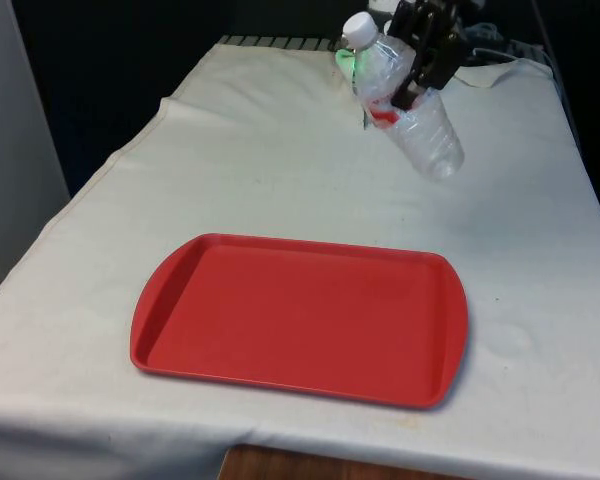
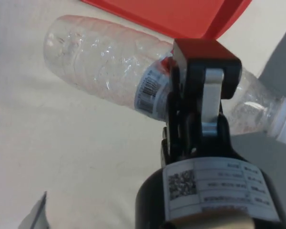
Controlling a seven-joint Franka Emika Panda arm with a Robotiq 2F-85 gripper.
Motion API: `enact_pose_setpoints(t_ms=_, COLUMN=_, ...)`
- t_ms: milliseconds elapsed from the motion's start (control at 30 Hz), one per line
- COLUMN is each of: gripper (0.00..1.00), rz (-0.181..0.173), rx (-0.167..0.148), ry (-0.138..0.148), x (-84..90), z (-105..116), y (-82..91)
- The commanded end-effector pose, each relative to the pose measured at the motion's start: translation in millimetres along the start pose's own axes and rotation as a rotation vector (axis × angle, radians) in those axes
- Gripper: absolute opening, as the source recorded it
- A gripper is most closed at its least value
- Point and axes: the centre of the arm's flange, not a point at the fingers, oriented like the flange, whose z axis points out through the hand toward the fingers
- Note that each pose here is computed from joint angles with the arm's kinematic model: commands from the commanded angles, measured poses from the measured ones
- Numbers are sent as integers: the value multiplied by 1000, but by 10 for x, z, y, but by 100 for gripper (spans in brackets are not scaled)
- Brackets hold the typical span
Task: Place the bottle upright on the tray.
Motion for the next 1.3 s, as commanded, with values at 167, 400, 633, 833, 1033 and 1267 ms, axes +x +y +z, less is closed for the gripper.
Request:
enact_pose_setpoints(t_ms=167, gripper=34, rz=14, rx=22, ry=54, x=-56, z=-40, y=-48)
enact_pose_setpoints(t_ms=400, gripper=34, rz=26, rx=37, ry=103, x=-149, z=-71, y=-85)
enact_pose_setpoints(t_ms=633, gripper=34, rz=35, rx=50, ry=157, x=-213, z=-91, y=-117)
enact_pose_setpoints(t_ms=833, gripper=34, rz=41, rx=53, ry=208, x=-233, z=-58, y=-149)
enact_pose_setpoints(t_ms=1033, gripper=34, rz=49, rx=53, ry=269, x=-256, z=-26, y=-195)
enact_pose_setpoints(t_ms=1267, gripper=34, rz=50, rx=50, ry=324, x=-300, z=8, y=-216)
